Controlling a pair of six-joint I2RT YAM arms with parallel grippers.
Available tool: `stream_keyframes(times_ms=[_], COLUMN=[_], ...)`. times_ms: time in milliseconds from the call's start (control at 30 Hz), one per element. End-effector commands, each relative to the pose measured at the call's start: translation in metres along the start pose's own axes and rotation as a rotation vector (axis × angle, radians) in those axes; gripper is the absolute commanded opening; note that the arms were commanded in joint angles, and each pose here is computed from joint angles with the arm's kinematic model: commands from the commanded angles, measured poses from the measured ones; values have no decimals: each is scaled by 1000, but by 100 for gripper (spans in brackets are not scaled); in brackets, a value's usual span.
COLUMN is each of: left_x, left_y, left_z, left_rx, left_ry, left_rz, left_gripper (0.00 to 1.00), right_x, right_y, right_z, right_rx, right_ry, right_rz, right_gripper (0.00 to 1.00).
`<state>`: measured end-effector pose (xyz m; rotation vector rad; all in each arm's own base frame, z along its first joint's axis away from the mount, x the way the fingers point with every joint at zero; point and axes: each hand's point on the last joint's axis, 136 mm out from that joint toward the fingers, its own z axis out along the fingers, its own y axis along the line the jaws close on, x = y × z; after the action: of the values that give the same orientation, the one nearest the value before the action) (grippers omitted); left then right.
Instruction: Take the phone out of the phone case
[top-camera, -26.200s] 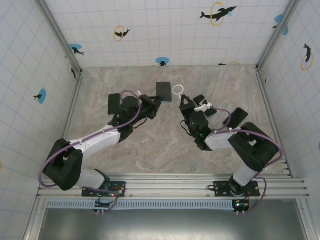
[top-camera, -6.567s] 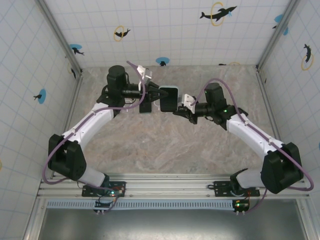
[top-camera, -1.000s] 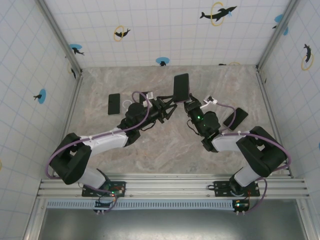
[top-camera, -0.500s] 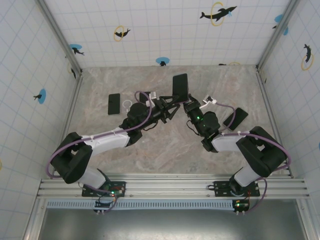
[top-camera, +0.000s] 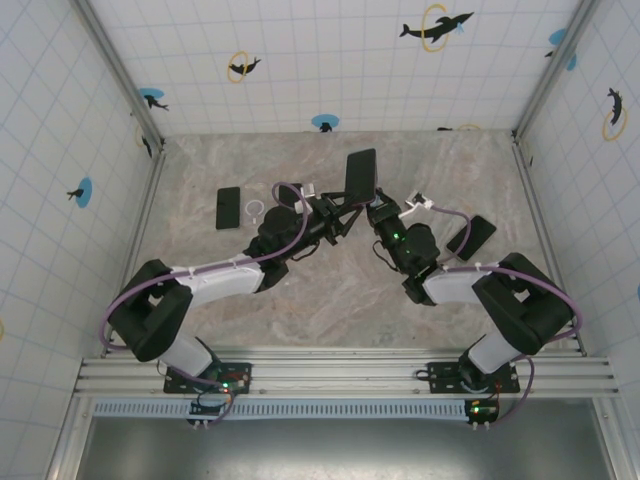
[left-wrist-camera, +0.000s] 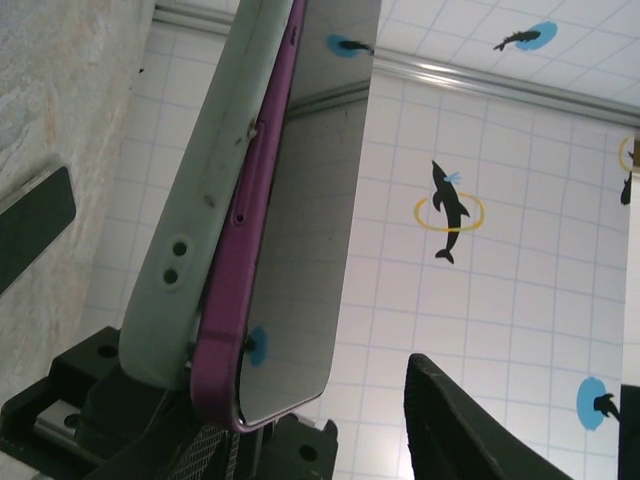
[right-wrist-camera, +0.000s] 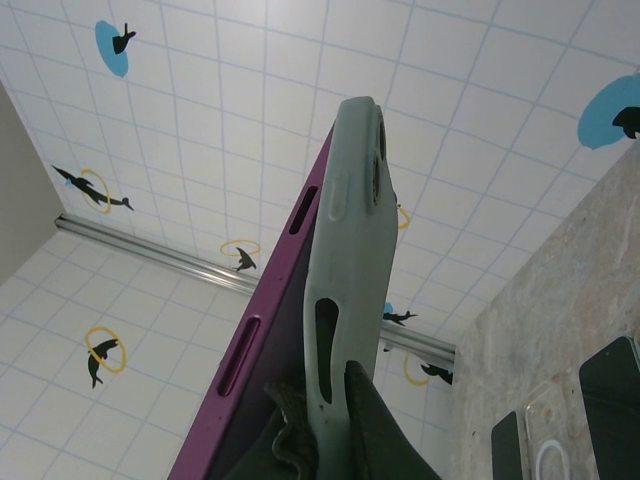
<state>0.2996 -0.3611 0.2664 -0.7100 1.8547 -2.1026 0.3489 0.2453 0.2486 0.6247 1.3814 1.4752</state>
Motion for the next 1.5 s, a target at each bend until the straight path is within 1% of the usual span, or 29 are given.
stream_keyframes(times_ms=[0,167,233,300,400,467,500,633,700,900,1067,1233,1333,1467], left_x=[-14,-21,-24,-23,-21,-20,-19,-18,-17,-12,-11,-12,-18,-31], left_y=[-15,-12,-12,-16,-20,-22,-22,-27,-32,-45,-40,-31,-14,20], left_z=[6,8,10,12,15,15,15,14,15,15,12,12,14,17], left_rx=[56,44,48,61,75,81,80,89,97,114,89,73,24,-40], left_ry=[-76,-115,-125,-123,-107,-99,-97,-95,-92,-79,-78,-76,-90,-123], left_rz=[7,5,1,0,1,2,2,12,20,40,53,58,84,101], left_gripper=[42,40,37,33,24,15,12,5,2,1,1,1,1,0], right_x=[-4,-4,-2,1,2,1,1,-1,-4,-17,-45,-73,-85,-95], right_y=[35,34,34,32,27,24,22,9,-4,-54,-76,-86,-87,-90], right_z=[-9,-12,-11,-11,-11,-11,-12,-14,-17,-34,-51,-66,-71,-77], right_rx=[-121,-121,-123,-117,-100,-89,-81,-38,10,235,325,371,382,413], right_ry=[-36,-55,-55,-52,-53,-58,-59,-67,-75,-113,-176,-215,-208,-168], right_rz=[36,48,58,60,60,57,56,39,21,-84,-145,-180,-194,-230], right_gripper=[6,6,6,6,6,6,6,6,6,6,6,6,7,8])
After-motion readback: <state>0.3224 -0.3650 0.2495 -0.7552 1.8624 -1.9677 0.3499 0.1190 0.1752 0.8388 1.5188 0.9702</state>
